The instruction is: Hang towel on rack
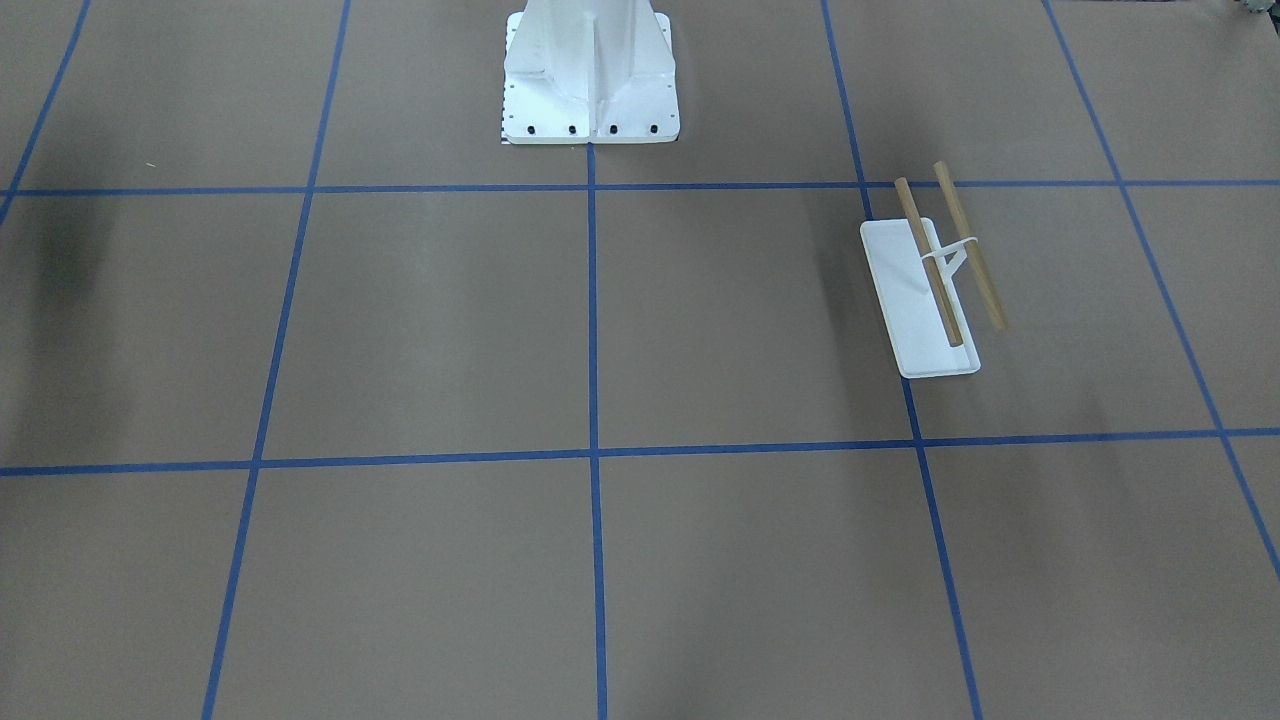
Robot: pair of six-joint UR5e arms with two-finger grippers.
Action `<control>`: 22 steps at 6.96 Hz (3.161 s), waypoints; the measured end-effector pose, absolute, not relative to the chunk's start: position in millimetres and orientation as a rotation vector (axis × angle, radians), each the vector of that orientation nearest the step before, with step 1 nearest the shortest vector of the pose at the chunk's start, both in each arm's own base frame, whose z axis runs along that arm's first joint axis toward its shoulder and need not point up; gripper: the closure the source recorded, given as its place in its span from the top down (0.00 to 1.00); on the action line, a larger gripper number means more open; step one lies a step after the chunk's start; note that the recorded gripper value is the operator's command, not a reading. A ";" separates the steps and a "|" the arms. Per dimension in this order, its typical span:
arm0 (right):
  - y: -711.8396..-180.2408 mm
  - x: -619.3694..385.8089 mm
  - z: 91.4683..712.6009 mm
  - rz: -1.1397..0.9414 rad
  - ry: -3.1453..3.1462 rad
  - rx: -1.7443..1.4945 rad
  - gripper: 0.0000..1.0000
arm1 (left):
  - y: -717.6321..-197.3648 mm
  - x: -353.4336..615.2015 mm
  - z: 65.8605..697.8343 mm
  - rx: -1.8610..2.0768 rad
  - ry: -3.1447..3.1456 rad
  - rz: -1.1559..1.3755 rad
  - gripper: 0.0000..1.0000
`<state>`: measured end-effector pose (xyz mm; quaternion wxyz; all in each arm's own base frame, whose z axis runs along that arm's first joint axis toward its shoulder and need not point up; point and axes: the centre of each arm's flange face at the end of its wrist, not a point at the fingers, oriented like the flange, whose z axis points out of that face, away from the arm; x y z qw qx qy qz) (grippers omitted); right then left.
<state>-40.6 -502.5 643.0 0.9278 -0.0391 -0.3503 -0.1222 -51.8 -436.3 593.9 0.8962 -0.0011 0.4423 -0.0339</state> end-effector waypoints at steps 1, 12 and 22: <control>-504.5 -37.8 665.4 -0.227 -0.660 -0.092 0.97 | -436.2 -51.5 596.7 -0.008 0.921 -0.072 0.98; -511.6 -38.5 791.5 -0.224 -0.371 -0.099 0.00 | -442.4 -50.7 588.8 -0.010 0.925 -0.096 0.98; -578.8 -57.3 405.6 -0.091 -0.365 -0.125 0.00 | -471.2 -44.7 538.1 0.026 0.993 -0.201 0.98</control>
